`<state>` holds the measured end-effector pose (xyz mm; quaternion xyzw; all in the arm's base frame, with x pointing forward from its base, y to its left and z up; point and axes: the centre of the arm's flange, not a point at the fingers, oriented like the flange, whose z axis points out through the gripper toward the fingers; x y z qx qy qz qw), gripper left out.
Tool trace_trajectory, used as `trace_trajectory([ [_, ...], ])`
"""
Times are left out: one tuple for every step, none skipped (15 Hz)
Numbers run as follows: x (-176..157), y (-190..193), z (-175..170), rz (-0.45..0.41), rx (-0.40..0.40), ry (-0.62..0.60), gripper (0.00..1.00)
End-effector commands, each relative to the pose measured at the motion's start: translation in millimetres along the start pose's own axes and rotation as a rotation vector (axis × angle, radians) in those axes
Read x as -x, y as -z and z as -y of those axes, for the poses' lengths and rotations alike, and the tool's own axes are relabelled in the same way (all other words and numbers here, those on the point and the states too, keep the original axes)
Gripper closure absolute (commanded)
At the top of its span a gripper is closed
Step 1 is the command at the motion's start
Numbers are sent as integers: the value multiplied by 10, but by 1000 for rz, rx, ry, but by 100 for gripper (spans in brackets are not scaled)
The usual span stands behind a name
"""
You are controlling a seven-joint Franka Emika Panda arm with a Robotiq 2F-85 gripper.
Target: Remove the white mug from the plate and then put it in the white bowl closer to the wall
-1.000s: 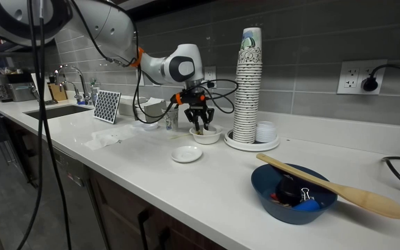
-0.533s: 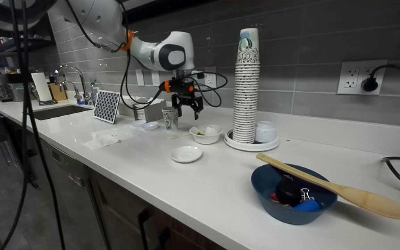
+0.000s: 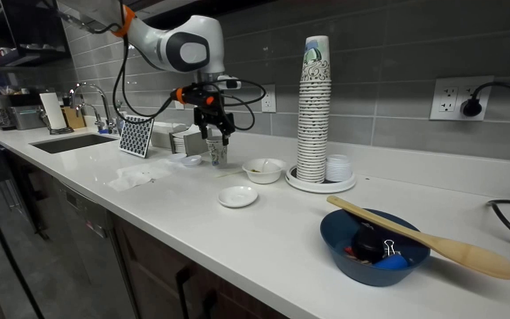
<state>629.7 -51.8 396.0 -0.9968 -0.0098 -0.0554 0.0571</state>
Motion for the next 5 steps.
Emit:
trace_trajectory([
  [856,149,201,-24,-61,60,0],
  [990,171,251,-52,-71,69,0],
  [1119,192,294,-90,-80,91,0],
  [1240,210,332,-145,-75,89,0],
  [619,174,212,-65,-57,67,0],
])
